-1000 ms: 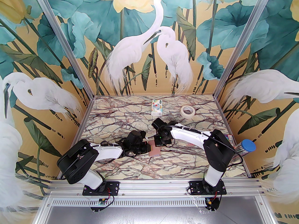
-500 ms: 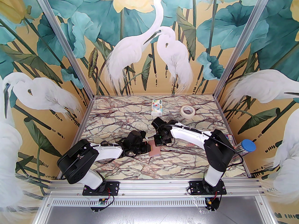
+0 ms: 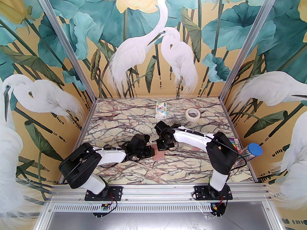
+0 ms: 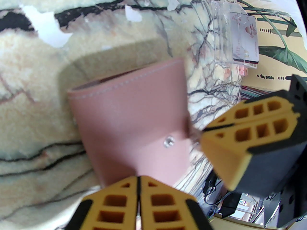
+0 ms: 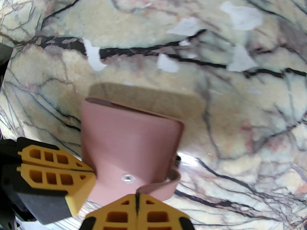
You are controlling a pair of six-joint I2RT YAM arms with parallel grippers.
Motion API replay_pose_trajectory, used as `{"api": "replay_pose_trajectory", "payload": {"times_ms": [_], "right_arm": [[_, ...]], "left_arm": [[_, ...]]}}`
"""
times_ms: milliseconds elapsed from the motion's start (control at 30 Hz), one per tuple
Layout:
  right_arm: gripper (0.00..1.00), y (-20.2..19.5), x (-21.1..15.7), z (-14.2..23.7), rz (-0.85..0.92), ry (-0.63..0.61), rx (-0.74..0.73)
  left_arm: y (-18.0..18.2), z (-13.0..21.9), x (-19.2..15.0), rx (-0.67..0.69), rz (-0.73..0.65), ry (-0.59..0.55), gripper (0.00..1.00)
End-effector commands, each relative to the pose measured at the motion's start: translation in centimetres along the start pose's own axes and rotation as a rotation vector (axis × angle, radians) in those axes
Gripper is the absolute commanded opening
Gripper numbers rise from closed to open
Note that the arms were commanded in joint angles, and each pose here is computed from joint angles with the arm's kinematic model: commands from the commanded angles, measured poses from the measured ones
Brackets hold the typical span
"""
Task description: Put the credit cards into the card holder
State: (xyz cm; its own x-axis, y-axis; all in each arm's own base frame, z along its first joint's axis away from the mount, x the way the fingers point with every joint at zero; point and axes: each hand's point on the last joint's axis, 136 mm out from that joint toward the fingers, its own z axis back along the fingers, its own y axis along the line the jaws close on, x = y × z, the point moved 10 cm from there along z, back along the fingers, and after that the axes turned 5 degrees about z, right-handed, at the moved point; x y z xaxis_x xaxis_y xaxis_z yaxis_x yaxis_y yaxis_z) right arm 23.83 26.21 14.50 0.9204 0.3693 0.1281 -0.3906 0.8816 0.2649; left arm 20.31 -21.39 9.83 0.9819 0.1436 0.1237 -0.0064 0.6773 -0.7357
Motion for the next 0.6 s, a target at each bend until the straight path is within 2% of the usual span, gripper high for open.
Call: {"api": "replay_pose_trajectory", "payload": {"times_ms": [0,267,567], "right_arm": [[0.0,0.9,0.7,-0.4,0.024,-0.016,0.049],[0.0,0.9,0.7,-1.1,0.021,-0.005,0.06],[0.0,0.2,0.3,-1.9,0.006,0.036,0.008]], "left_arm": [[0.2,-0.4,-0.1,0.024,-0.007,0.015,0.08],[0.3,-0.5,-0.1,0.026,-0.006,0.014,0.08],[0.4,-0.5,-0.1,0.028,-0.006,0.014,0.08]]}}
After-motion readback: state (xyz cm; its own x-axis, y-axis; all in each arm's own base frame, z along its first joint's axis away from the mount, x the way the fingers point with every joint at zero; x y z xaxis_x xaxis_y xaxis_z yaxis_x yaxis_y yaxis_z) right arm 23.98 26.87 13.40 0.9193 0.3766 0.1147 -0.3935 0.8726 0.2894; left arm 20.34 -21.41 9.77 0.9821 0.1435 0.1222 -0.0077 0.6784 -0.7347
